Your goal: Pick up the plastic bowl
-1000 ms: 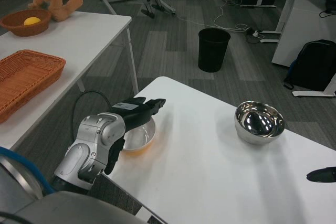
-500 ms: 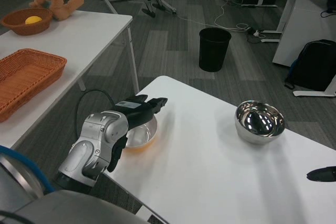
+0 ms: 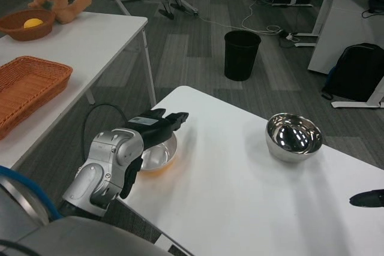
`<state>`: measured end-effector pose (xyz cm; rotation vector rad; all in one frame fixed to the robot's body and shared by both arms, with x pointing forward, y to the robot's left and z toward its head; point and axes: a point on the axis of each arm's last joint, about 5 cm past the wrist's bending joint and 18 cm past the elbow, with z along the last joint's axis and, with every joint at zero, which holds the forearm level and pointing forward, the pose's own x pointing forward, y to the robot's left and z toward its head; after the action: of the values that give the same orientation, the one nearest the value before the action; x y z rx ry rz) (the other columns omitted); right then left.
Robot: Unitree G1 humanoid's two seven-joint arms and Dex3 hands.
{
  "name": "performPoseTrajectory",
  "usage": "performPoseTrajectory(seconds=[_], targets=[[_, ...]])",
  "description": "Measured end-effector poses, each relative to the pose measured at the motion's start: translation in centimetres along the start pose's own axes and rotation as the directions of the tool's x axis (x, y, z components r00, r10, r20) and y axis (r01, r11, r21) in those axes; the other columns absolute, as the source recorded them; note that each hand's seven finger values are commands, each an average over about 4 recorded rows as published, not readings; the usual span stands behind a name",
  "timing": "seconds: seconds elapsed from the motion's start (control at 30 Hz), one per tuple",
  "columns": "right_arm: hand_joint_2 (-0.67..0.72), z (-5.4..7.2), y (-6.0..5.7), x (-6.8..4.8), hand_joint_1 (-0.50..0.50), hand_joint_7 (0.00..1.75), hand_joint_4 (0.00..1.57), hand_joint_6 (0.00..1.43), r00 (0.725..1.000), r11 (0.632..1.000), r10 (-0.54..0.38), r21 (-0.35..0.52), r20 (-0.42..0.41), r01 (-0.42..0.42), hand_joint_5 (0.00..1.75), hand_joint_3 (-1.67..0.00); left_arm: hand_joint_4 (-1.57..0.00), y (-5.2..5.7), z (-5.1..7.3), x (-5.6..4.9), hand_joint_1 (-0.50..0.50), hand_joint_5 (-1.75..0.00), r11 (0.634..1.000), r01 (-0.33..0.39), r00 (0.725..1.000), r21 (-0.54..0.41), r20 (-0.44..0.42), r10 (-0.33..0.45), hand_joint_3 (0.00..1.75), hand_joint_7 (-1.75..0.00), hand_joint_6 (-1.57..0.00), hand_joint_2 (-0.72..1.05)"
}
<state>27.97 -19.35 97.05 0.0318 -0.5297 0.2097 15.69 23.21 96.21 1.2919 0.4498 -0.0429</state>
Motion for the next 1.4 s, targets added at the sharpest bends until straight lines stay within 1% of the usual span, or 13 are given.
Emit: performPoseTrajectory(seconds=[0.07, 0.2, 0.27, 0.37, 0.43, 0.67, 0.77, 0.83, 0.97, 1.1, 1.2, 1.27, 1.4], targets=[[0.28, 0.0, 0.0, 0.0, -0.46, 0.00, 0.00, 0.00, 1.000, 1.000, 0.000, 0.000, 0.000, 0.000, 0.00, 0.00, 0.00, 0.0, 0.0, -0.1, -0.50, 0.00, 1.000, 0.001, 1.000, 0.000, -0.001, -0.001, 0.02, 0.00, 0.00, -0.28], [0.28, 0.0, 0.0, 0.0, -0.46, 0.00, 0.00, 0.00, 1.000, 1.000, 0.001, 0.000, -0.001, -0.001, 0.00, 0.00, 0.00, -0.1, 0.0, -0.1, -0.50, 0.00, 1.000, 0.003, 1.000, -0.001, 0.000, -0.003, 0.00, 0.00, 0.00, -0.13], [0.28, 0.0, 0.0, 0.0, -0.46, 0.00, 0.00, 0.00, 1.000, 1.000, 0.002, 0.000, -0.001, -0.002, 0.00, 0.00, 0.00, -0.1, 0.1, -0.1, -0.50, 0.00, 1.000, 0.004, 1.000, -0.004, 0.001, -0.004, 0.00, 0.00, 0.00, -0.10], [0.28, 0.0, 0.1, 0.0, -0.46, 0.00, 0.00, 0.00, 1.000, 1.000, 0.003, 0.001, -0.002, -0.003, 0.00, 0.00, 0.00, -0.2, 0.1, 0.0, -0.50, 0.00, 1.000, 0.002, 1.000, -0.006, 0.000, -0.002, 0.07, 0.00, 0.00, -0.08], [0.28, 0.0, 0.1, 0.0, -0.46, 0.00, 0.00, 0.00, 1.000, 1.000, 0.003, 0.001, -0.002, -0.003, 0.00, 0.00, 0.00, -0.3, 0.1, 0.0, -0.50, 0.00, 1.000, 0.000, 1.000, -0.008, 0.000, 0.000, 0.09, 0.00, 0.00, 0.05], [0.28, 0.0, 0.1, 0.0, -0.46, 0.00, 0.00, 0.00, 1.000, 1.000, 0.003, 0.001, -0.002, -0.003, 0.00, 0.00, 0.00, -0.4, 0.1, 0.3, -0.50, -0.08, 1.000, 0.001, 1.000, -0.017, 0.001, -0.001, 0.09, 0.00, 0.00, 0.69], [0.28, -0.1, 0.0, -0.1, -0.46, 0.00, 0.00, 0.00, 1.000, 1.000, 0.002, 0.001, -0.004, -0.002, 0.00, 0.00, 0.00, -0.4, 0.0, 0.4, -0.50, -0.49, 0.999, 0.005, 1.000, -0.033, 0.008, -0.004, 0.09, -0.09, 0.00, 0.78], [0.27, -0.1, 0.0, -0.2, -0.46, 0.00, 0.00, 0.00, 1.000, 1.000, 0.001, 0.001, -0.006, -0.001, 0.00, 0.00, -0.03, -0.5, 0.0, 0.5, -0.50, -0.82, 0.999, 0.008, 1.000, -0.050, 0.018, -0.007, 0.13, -0.24, 0.00, 0.83], [0.27, -0.2, 0.0, -0.3, -0.46, 0.00, 0.00, 0.00, 1.000, 1.000, 0.000, 0.002, -0.009, 0.000, 0.00, 0.00, -0.14, -0.6, 0.1, 0.6, -0.50, -1.21, 0.994, 0.019, 0.998, -0.107, 0.058, -0.013, 0.33, -0.58, 0.00, 0.91], [0.28, -0.2, 0.0, -0.3, -0.46, 0.00, 0.00, 0.00, 1.000, 1.000, 0.000, 0.002, -0.010, 0.000, 0.00, 0.00, -0.36, -0.6, 0.1, 0.6, -0.50, -1.62, 0.992, 0.024, 0.998, -0.126, 0.069, -0.016, 0.48, -0.87, 0.00, 0.96], [0.28, -0.2, 0.0, -0.3, -0.46, 0.00, 0.00, 0.00, 1.000, 1.000, 0.000, 0.002, -0.010, 0.000, 0.00, 0.00, -0.57, -0.6, 0.0, 0.8, -0.50, -1.75, 0.989, 0.029, 0.997, -0.143, 0.072, -0.019, 0.57, -1.05, 0.00, 0.96], [0.28, -0.1, 0.1, -0.3, -0.46, 0.00, 0.00, 0.00, 1.000, 1.000, 0.001, 0.002, -0.008, -0.001, 0.00, 0.00, -0.70, -0.6, 0.0, 0.9, -0.50, -1.75, 0.988, 0.033, 0.997, -0.154, 0.076, -0.021, 0.65, -1.13, 0.00, 0.98], [0.28, 0.0, 0.1, -0.2, -0.46, 0.00, 0.00, 0.00, 1.000, 1.000, 0.005, 0.004, 0.000, -0.005, 0.00, 0.00, -0.89, -0.5, -0.1, 1.0, -0.50, -1.75, 0.986, 0.038, 0.996, -0.163, 0.081, -0.025, 0.83, -1.19, 0.00, 0.98]])
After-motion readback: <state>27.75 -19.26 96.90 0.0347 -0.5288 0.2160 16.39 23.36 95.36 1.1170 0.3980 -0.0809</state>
